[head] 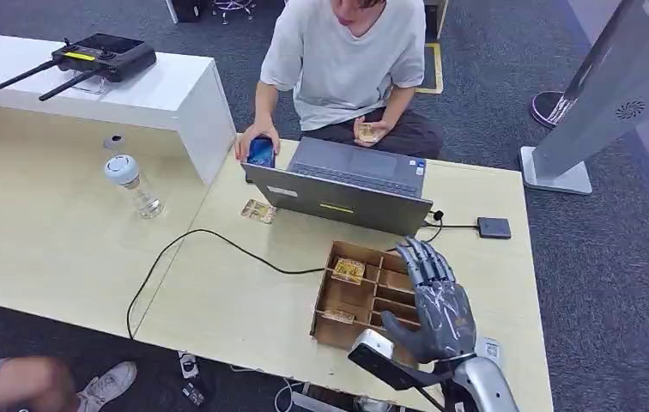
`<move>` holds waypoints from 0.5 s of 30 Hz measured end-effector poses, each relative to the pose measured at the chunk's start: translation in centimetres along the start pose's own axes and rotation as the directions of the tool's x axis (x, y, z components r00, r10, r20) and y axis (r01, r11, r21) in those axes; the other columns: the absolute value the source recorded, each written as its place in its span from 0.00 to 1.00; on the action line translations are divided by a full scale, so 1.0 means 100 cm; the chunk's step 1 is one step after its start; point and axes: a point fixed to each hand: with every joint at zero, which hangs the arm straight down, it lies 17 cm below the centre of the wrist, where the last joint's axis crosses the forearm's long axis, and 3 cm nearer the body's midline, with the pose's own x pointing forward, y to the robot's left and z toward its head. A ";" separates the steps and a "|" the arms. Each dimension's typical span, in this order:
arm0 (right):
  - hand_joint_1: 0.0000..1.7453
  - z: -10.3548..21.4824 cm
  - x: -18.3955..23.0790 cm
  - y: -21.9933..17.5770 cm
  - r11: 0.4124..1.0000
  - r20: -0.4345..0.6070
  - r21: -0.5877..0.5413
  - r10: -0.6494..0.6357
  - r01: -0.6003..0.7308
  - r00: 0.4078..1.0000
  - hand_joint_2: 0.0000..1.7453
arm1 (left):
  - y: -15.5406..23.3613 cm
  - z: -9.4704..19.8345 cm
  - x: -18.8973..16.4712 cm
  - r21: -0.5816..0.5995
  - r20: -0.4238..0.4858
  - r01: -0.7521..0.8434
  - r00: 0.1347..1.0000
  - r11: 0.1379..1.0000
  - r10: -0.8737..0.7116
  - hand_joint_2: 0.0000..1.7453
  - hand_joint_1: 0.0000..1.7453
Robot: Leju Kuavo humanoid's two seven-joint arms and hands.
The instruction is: Pass the card to the sensor for recognition and then transmit it.
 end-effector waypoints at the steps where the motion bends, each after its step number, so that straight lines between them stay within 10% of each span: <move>1: 0.10 -0.001 -0.002 0.001 1.000 -0.004 0.003 0.009 -0.009 1.000 1.00 | 0.001 0.000 0.000 0.001 0.001 0.001 1.000 1.000 -0.001 0.00 0.00; 15: 0.14 -0.004 -0.021 0.011 0.995 -0.043 0.029 0.092 -0.091 0.995 1.00 | 0.000 0.000 0.002 -0.003 0.008 0.012 1.000 1.000 -0.012 0.00 0.00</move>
